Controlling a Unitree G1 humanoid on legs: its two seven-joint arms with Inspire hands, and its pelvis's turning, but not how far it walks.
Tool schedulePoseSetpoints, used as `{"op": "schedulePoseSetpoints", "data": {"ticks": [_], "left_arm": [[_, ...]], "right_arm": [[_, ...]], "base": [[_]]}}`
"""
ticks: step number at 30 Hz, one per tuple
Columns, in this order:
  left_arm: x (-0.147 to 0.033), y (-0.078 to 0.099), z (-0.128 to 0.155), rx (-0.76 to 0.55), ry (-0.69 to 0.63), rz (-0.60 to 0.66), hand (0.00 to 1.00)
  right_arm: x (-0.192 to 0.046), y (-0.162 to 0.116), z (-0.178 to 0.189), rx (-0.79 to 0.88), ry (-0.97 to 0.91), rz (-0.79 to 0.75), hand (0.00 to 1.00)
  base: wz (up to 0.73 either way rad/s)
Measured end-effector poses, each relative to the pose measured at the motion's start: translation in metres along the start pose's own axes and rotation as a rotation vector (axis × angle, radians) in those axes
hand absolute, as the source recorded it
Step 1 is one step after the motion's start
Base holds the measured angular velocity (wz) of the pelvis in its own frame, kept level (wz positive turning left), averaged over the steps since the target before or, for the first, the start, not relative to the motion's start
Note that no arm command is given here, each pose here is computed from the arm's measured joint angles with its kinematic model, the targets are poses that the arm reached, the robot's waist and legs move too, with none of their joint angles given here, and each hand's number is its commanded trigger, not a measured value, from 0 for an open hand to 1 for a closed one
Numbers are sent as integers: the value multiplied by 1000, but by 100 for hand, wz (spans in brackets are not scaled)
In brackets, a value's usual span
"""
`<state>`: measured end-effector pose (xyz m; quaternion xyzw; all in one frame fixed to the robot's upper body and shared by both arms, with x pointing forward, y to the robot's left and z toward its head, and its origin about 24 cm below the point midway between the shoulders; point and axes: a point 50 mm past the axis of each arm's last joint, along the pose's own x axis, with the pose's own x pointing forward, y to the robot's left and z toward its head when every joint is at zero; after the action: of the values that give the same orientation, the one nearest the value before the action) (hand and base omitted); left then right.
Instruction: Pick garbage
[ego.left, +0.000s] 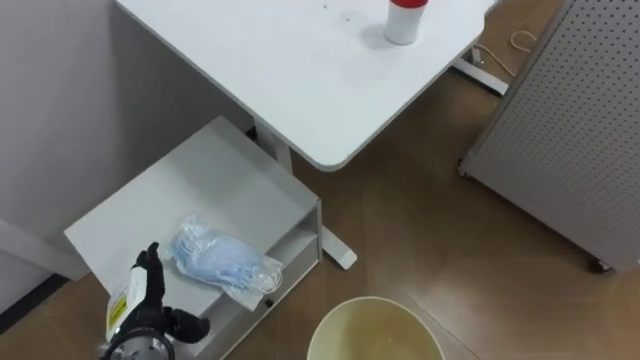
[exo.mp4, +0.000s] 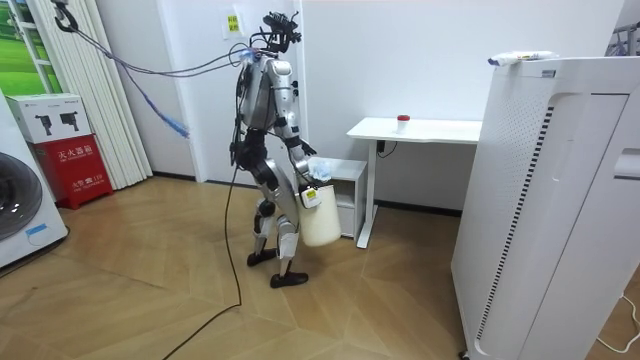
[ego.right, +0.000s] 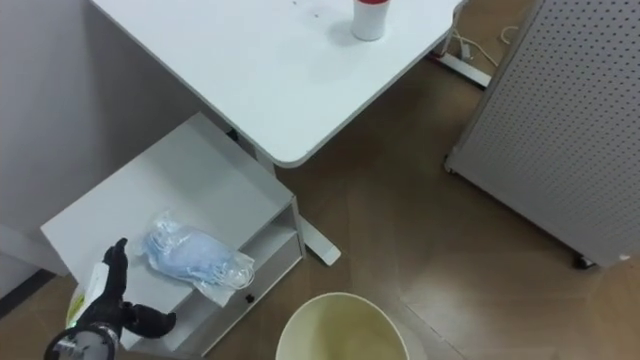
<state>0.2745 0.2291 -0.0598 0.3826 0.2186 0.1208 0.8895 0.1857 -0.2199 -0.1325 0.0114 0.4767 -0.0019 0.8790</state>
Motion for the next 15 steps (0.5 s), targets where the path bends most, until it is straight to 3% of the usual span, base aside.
{"op": "schedulePoseSetpoints", "data": {"ticks": [15], "left_arm": [[17,23,29,195,-124,123,0]], "right_arm": [[2,2,14,50,-58,-9,100]], "base": [[0]]}}
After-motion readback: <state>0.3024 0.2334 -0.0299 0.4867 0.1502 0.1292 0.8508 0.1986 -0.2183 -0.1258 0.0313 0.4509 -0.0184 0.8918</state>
